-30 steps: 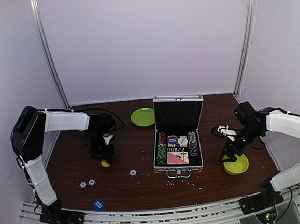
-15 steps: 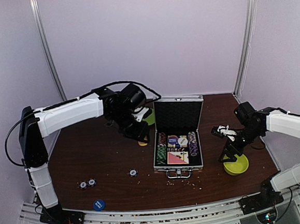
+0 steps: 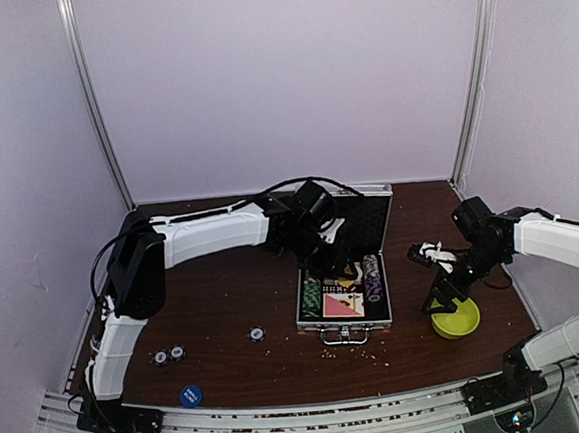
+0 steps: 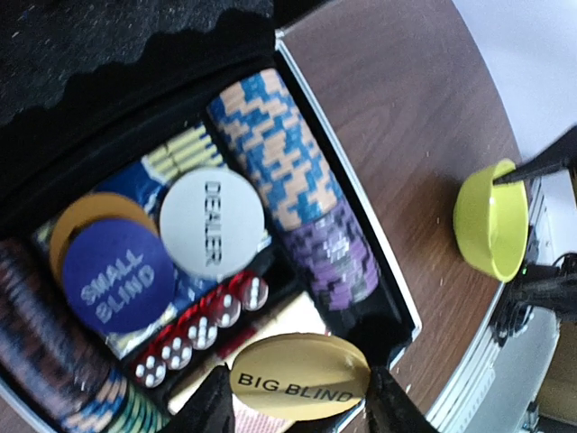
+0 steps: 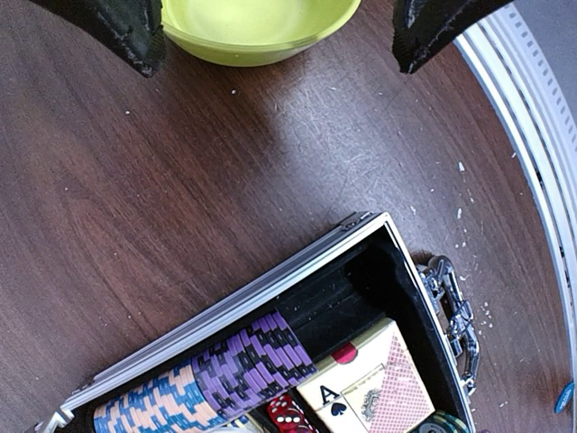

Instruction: Pack up texas hold em set

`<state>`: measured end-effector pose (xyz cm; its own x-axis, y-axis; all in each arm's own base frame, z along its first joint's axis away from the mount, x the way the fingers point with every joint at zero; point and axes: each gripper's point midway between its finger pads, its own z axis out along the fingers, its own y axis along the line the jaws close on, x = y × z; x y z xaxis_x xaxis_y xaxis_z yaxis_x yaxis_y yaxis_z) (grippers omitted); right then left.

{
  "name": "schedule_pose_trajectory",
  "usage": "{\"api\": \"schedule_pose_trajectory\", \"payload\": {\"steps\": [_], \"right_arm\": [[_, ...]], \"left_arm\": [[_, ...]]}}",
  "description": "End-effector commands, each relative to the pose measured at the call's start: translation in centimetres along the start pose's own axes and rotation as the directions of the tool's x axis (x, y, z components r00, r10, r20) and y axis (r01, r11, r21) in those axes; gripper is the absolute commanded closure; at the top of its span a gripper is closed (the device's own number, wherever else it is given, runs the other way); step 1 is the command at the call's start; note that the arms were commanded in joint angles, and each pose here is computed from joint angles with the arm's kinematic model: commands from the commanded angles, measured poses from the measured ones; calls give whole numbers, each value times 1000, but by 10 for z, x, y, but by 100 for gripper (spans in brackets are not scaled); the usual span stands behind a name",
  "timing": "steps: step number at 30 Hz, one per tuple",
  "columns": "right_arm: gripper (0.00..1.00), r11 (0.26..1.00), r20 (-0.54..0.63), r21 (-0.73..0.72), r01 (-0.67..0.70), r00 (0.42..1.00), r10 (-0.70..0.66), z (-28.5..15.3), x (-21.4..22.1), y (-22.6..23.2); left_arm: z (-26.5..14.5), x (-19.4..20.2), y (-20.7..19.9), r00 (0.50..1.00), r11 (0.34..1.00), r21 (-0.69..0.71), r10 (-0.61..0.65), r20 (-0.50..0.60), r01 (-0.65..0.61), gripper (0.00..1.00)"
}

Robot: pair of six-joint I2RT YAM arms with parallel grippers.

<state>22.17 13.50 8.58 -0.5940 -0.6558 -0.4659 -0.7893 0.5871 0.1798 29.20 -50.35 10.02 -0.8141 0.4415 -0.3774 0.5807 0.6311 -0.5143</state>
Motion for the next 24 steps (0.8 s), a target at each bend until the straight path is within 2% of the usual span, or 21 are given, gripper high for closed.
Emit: {"api": "schedule_pose_trajectory", "payload": {"steps": [1,12,24], "right_arm": [[13,1000,15,15,1,1000,-1,-5,-6,-4],[12,1000,12,15,1,1000,-2,-4,-5,-4],[12,1000,5,11,1,1000,-1,-3,-4,-4]], "left_arm": [[6,-42,-22,989,996,93,-21,147,7,53],[43,-57,8,968,994,32,-110,225,106,53],[44,-46,36,966,981,-102,-141,216,166,53]]}}
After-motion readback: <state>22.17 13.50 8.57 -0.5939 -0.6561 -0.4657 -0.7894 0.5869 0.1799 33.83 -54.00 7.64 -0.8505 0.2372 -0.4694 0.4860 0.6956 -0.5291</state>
